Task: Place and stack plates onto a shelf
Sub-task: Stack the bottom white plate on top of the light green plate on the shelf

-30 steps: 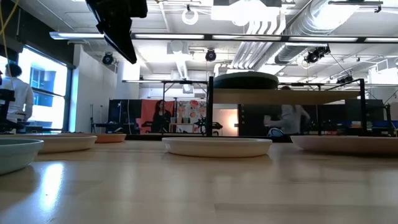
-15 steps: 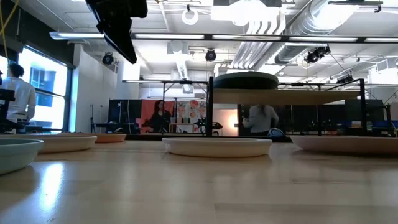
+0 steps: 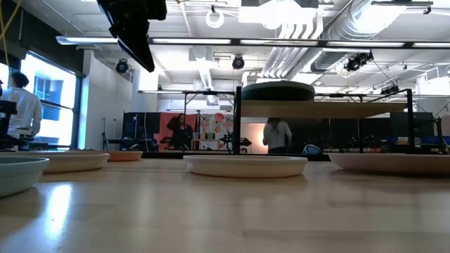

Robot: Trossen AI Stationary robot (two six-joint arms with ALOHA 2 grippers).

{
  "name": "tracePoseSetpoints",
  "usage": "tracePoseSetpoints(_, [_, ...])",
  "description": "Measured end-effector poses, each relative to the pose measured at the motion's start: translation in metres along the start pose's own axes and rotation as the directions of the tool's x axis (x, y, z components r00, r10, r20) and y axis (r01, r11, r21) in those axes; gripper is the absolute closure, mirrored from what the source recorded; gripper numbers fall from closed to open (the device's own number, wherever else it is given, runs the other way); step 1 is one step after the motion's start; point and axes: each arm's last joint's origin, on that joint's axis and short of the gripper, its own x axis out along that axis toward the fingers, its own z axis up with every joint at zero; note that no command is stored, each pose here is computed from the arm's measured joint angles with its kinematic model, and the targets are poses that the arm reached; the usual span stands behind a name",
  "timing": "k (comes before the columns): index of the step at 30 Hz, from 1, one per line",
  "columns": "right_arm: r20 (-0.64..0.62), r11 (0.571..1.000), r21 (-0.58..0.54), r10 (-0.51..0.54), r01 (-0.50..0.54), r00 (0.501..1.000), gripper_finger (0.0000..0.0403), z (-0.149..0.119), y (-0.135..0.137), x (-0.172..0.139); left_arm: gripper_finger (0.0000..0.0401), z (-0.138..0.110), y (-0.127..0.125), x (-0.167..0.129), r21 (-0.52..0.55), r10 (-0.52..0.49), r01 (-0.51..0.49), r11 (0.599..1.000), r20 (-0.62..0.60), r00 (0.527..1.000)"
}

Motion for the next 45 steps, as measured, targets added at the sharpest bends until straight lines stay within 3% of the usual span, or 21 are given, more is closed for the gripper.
tracePoseSetpoints(7, [-0.019, 0.991, 0.013, -0.132, 0.132, 0.991, 0.0286, 0.002, -0.003, 0.031, 0.0295, 0.000, 0.000, 0.000, 0.000, 0.001, -0.001, 1.000, 0.000, 1.000])
tracePoseSetpoints(21, [-0.051, 0.985, 0.014, -0.169, 0.170, 0.984, 0.0291, 0.003, -0.002, 0.060, 0.0295, 0.000, 0.000, 0.000, 0.017, 0.004, -0.004, 1.000, 0.000, 1.000])
tracePoseSetpoints(25, [-0.064, 0.987, 0.010, -0.162, 0.163, 0.985, 0.0323, 0.003, -0.001, 0.061, 0.0295, 0.000, 0.000, 0.000, 0.018, 0.004, -0.004, 1.000, 0.002, 1.000])
tracePoseSetpoints(30, [-0.078, 0.987, -0.009, -0.158, 0.157, 0.984, 0.0391, 0.002, 0.000, 0.061, 0.0295, 0.000, 0.000, 0.000, 0.019, 0.004, -0.004, 1.000, 0.003, 1.000])
tracePoseSetpoints(32, [-0.087, 0.987, -0.013, -0.160, 0.159, 0.983, 0.0394, 0.003, 0.001, 0.061, 0.0295, 0.000, 0.000, 0.000, 0.019, 0.004, -0.004, 1.000, 0.003, 1.000])
tracePoseSetpoints(37, [-0.099, 0.992, -0.014, -0.123, 0.122, 0.987, 0.0400, 0.006, 0.002, 0.053, 0.0295, 0.000, 0.000, 0.000, 0.019, 0.004, -0.004, 1.000, 0.003, 1.000])
tracePoseSetpoints(45, [0.003, 0.997, 0.047, 0.063, -0.063, 0.998, 0.0402, 0.019, -0.008, 0.010, 0.0295, 0.000, 0.000, 0.000, 0.017, 0.004, -0.004, 1.000, 0.003, 1.000])
